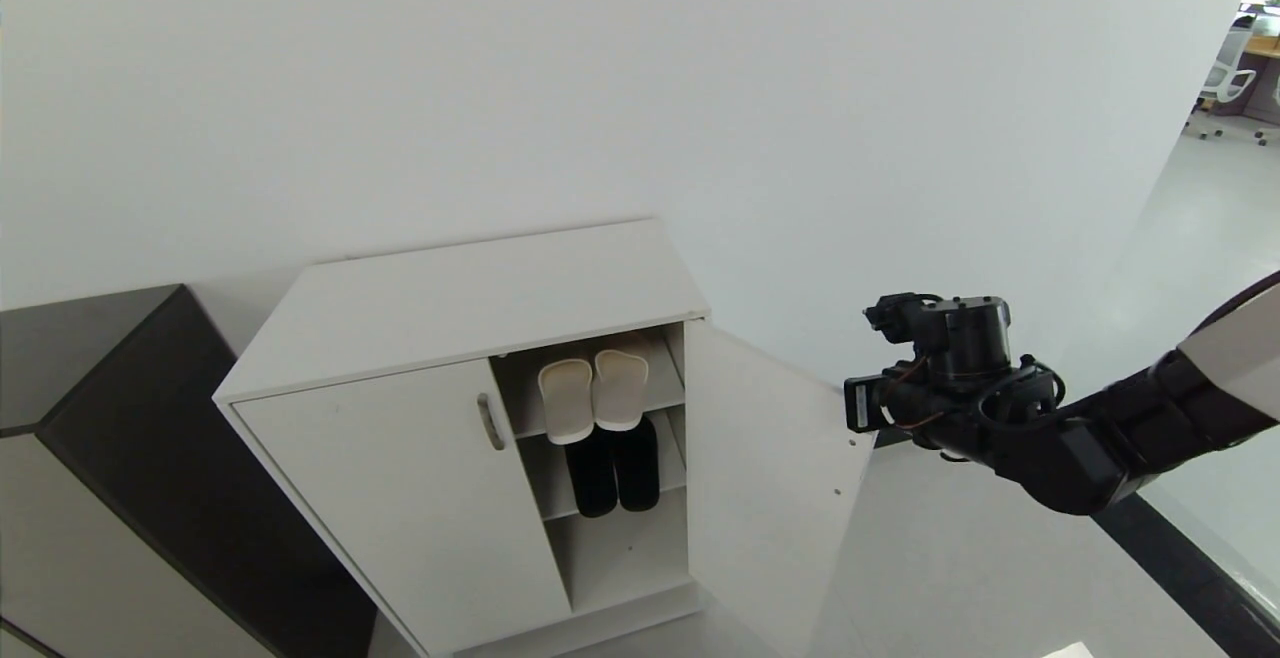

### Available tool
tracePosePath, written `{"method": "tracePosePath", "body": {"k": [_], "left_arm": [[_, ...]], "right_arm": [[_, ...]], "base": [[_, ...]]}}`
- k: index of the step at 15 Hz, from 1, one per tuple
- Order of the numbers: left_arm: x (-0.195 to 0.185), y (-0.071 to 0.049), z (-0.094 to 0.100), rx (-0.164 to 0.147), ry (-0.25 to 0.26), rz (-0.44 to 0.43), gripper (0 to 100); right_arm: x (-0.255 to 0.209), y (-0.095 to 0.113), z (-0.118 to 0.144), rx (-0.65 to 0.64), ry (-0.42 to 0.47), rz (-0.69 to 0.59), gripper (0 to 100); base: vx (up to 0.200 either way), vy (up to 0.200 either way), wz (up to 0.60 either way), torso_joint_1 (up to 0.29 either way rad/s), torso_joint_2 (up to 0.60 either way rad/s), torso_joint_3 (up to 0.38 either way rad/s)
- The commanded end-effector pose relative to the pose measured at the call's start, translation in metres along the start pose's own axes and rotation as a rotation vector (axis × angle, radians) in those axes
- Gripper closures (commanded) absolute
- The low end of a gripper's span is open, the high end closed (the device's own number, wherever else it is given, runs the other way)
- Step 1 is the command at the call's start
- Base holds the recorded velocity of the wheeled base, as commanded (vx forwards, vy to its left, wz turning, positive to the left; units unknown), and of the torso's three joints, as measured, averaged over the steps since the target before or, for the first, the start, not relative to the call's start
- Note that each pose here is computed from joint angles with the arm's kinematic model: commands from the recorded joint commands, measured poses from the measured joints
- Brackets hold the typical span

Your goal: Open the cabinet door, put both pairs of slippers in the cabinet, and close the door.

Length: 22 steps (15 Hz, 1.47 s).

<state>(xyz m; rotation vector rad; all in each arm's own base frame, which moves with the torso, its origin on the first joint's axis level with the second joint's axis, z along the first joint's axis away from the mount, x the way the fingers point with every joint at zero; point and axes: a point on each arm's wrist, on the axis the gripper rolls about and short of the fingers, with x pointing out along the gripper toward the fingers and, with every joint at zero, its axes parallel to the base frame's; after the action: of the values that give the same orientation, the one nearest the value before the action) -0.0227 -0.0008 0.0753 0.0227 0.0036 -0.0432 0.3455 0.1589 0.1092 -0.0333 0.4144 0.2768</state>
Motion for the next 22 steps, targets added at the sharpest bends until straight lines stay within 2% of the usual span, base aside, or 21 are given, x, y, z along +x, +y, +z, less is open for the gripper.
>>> {"method": "tracePosePath", "body": {"k": [1, 7, 11, 14, 17, 20, 22], "left_arm": [[0.000, 0.000, 0.000, 0.000, -0.001, 0.000, 100], [0.000, 0.000, 0.000, 0.000, -0.001, 0.000, 100], [0.000, 0.000, 0.000, 0.000, -0.001, 0.000, 100], [0.000, 0.000, 0.000, 0.000, 0.001, 0.000, 100], [0.000, 0.000, 0.000, -0.001, 0.001, 0.000, 100], [0.000, 0.000, 0.000, -0.001, 0.001, 0.000, 100], [0.000, 0.000, 0.000, -0.001, -0.001, 0.000, 100]], "right_arm": [[-0.014, 0.015, 0.001, -0.017, -0.007, 0.041, 100], [-0.066, 0.063, -0.001, -0.068, -0.035, 0.222, 100], [-0.062, 0.058, -0.007, -0.065, -0.021, 0.236, 100], [-0.063, 0.057, -0.009, -0.064, -0.056, 0.256, 100], [-0.063, 0.058, -0.014, -0.080, -0.045, 0.256, 100], [-0.063, 0.059, -0.012, -0.080, -0.072, 0.259, 100], [-0.064, 0.059, -0.012, -0.080, -0.072, 0.259, 100]], "base": [[0.000, 0.000, 0.00, 0.000, 0.00, 0.000], [0.000, 0.000, 0.00, 0.000, 0.00, 0.000], [0.000, 0.000, 0.00, 0.000, 0.00, 0.000], [0.000, 0.000, 0.00, 0.000, 0.00, 0.000], [0.000, 0.000, 0.00, 0.000, 0.00, 0.000], [0.000, 0.000, 0.00, 0.000, 0.00, 0.000], [0.000, 0.000, 0.60, 0.002, 0.00, 0.000]]}}
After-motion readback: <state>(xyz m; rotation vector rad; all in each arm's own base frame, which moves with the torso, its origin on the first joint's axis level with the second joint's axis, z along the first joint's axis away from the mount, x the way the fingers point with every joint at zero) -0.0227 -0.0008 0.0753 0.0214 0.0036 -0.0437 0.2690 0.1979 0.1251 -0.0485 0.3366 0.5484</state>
